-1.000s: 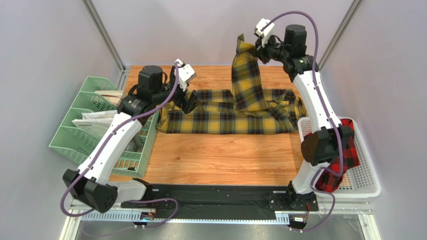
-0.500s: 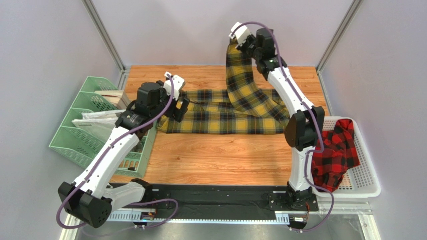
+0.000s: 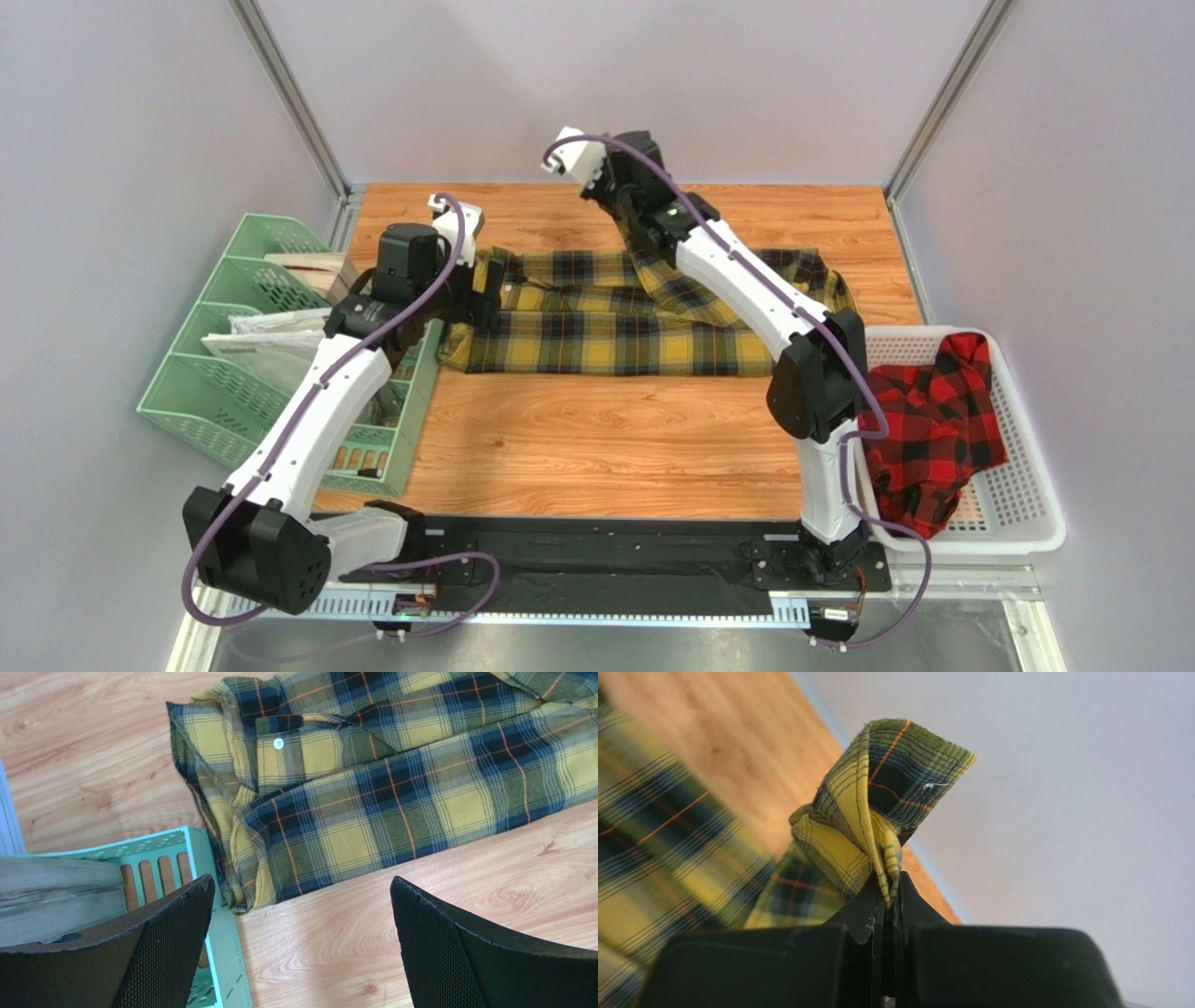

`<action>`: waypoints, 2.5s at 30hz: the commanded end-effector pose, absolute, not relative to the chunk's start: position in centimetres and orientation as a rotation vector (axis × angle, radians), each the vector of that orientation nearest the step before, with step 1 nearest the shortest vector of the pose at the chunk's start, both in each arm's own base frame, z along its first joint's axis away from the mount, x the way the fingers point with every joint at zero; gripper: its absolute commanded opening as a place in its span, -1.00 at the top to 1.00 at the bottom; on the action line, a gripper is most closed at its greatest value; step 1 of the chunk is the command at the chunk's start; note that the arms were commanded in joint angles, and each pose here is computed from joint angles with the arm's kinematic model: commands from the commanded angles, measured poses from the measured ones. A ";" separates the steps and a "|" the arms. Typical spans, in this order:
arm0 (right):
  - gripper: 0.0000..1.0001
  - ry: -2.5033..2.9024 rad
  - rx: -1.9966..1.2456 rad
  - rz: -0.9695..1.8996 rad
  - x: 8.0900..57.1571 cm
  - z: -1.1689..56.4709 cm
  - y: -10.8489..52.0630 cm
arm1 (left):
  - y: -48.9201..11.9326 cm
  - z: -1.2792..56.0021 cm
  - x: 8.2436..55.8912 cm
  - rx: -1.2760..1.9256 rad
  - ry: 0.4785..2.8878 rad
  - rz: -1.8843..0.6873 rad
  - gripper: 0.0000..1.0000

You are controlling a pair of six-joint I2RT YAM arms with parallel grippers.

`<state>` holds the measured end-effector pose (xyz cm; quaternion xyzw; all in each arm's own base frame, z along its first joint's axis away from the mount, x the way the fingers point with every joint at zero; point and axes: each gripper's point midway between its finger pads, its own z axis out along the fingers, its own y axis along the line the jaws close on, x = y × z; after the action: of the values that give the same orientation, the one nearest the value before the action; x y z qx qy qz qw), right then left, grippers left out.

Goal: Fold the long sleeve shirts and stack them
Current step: Fold the shirt

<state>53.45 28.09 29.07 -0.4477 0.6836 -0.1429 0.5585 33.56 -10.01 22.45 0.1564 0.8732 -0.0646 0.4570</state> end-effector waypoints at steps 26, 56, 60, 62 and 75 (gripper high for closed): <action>1.00 1.829 -1.050 -0.167 47.5 17.9 42.8 | -4.6 22.4 28.9 0.235 2.185 -0.072 -0.98; -0.92 1.917 -1.019 0.239 42.8 22.7 41.0 | -5.3 22.6 31.4 0.216 2.193 -0.167 -0.98; -0.94 2.101 -0.860 0.362 41.8 23.2 32.8 | -8.9 23.1 33.6 0.371 2.197 -0.375 -0.90; -0.95 2.171 -0.775 0.360 41.7 23.4 28.1 | -10.8 22.1 34.7 0.492 2.200 -0.486 -0.90; -0.44 2.647 -0.446 -0.030 39.5 10.1 11.6 | -12.2 10.0 44.2 0.940 2.443 -0.200 -0.48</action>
<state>39.73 14.35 12.82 -0.1912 0.9437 0.0366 0.2673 42.97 -12.98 12.65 0.2913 0.8998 -0.1219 0.3010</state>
